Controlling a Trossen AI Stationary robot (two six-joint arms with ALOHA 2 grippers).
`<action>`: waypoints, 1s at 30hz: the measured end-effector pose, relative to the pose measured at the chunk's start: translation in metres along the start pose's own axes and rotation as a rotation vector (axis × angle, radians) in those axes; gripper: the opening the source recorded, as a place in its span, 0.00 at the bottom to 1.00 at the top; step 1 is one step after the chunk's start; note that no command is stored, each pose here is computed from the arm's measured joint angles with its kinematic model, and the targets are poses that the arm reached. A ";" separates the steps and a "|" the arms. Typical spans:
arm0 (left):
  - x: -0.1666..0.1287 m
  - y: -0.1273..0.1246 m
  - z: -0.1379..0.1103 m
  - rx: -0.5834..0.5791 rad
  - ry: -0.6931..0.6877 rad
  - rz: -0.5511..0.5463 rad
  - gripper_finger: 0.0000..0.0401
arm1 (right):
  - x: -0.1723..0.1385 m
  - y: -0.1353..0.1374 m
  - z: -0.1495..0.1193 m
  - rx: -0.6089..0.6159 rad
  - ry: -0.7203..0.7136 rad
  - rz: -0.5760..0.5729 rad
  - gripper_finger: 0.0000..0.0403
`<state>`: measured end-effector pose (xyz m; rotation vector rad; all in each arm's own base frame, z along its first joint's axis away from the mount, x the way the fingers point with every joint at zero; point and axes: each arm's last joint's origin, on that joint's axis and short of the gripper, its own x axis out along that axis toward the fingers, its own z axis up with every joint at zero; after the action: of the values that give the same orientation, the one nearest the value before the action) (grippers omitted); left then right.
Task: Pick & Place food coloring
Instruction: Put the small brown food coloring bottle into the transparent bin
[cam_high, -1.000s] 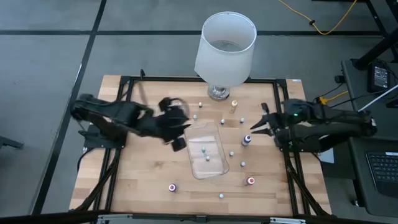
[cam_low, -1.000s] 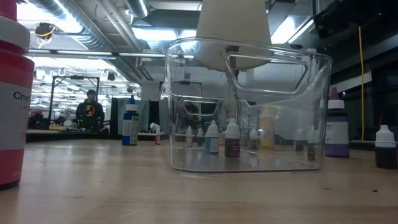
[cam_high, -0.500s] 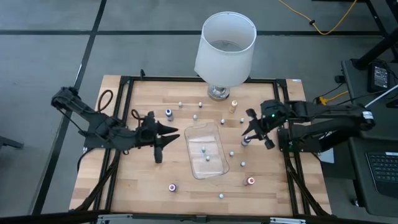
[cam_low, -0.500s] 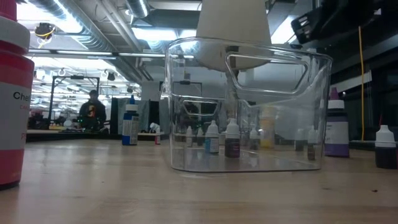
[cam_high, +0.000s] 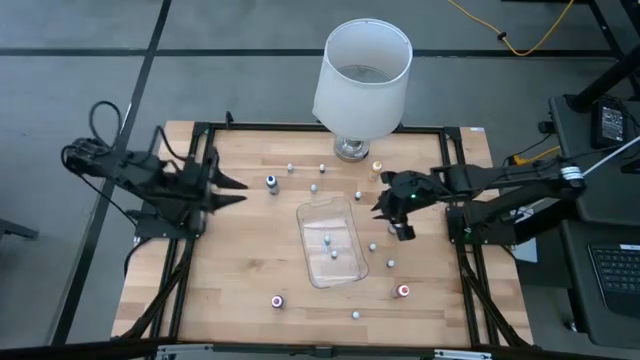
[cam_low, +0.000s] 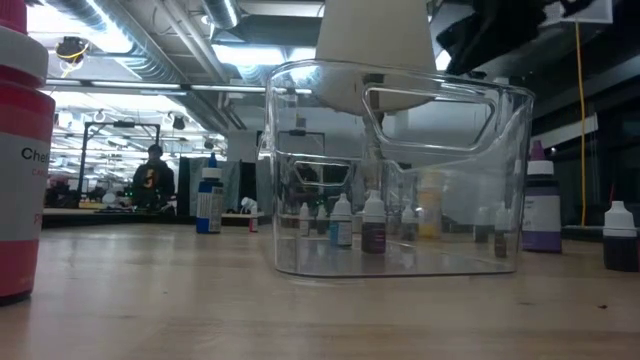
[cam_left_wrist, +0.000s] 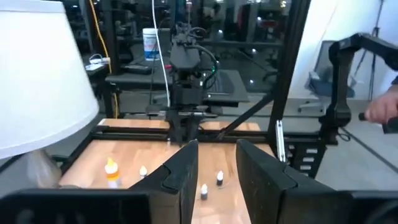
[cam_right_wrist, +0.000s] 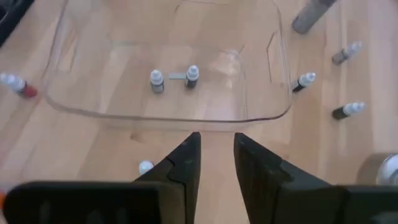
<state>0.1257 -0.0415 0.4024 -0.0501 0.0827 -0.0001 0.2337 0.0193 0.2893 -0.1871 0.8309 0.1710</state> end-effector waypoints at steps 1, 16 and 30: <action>-0.005 0.003 -0.001 0.011 0.007 -0.011 0.26 | 0.003 0.000 0.003 0.028 0.007 0.010 0.25; -0.024 0.014 -0.002 0.098 0.017 -0.047 0.26 | 0.061 0.029 0.003 0.298 0.373 0.081 0.69; -0.024 0.014 -0.003 0.080 0.019 -0.044 0.26 | 0.124 0.037 -0.018 0.293 0.591 0.096 0.70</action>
<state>0.1018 -0.0275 0.4009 0.0281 0.1002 -0.0474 0.2948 0.0604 0.1811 0.0872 1.4421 0.0805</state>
